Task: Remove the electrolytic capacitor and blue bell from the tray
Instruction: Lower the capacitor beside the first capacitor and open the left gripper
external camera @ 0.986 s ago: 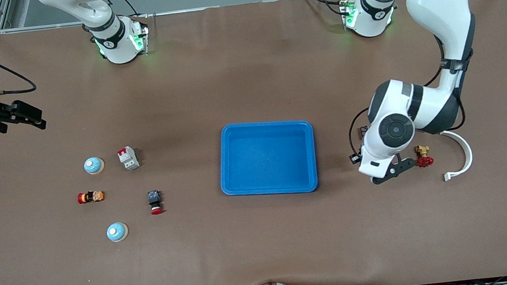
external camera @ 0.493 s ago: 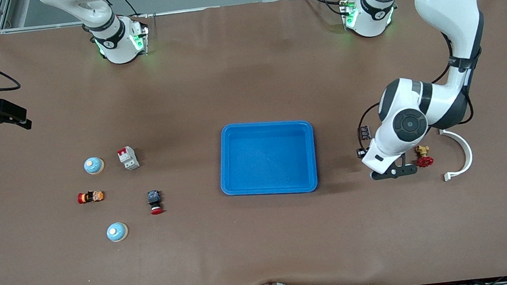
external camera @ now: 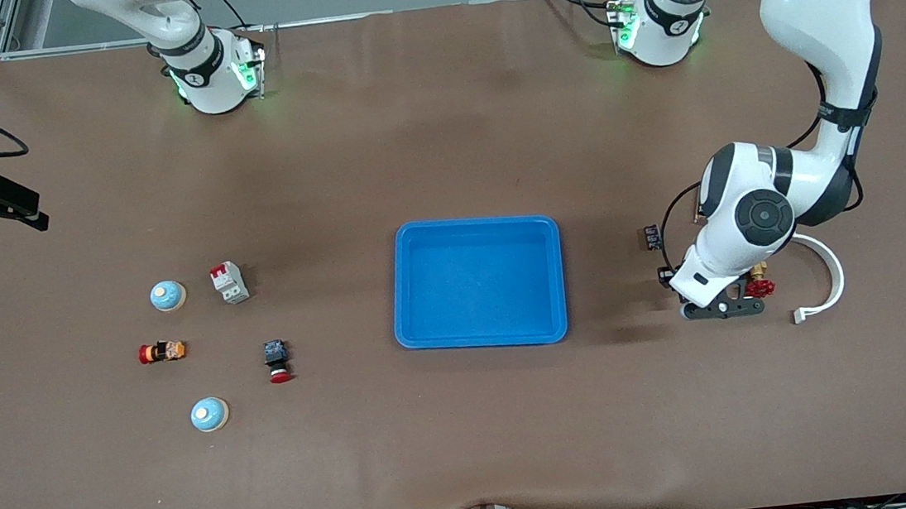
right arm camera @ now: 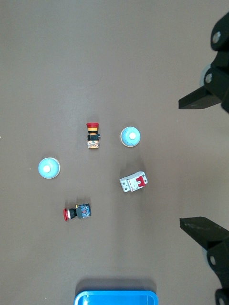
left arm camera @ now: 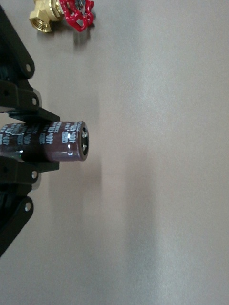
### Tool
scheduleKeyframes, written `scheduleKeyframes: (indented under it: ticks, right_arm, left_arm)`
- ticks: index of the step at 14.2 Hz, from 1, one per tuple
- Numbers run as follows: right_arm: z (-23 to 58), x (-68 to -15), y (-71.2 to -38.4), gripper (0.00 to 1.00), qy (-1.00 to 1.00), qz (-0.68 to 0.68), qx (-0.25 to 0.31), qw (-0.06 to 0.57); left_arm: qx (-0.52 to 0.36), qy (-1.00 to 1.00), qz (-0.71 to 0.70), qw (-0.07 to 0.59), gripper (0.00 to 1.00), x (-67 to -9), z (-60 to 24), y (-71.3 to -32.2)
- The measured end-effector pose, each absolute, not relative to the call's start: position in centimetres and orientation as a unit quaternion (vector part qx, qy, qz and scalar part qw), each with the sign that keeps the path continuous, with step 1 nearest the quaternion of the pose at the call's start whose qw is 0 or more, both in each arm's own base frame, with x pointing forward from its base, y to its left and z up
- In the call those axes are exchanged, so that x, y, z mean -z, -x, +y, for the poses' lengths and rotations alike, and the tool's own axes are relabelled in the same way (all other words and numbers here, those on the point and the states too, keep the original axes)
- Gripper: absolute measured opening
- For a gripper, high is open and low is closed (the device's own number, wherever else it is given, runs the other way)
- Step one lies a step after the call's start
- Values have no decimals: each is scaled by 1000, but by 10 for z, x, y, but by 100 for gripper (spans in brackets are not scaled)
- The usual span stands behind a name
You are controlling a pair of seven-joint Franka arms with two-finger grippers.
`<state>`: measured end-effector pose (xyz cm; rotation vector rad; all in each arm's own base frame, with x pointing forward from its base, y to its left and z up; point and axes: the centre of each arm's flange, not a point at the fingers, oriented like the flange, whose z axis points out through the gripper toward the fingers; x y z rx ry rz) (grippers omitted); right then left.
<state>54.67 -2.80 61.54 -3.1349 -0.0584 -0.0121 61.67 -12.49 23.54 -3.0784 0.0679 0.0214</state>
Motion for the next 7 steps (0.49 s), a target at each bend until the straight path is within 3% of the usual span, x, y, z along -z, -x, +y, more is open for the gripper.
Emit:
scheduleKeyframes:
  ticks: [7]
  right_arm:
    - [-27,-616,-547,100,1000,-20,5,3]
  left_arm:
    - [9,999,28,16,35,-206,-130,-609]
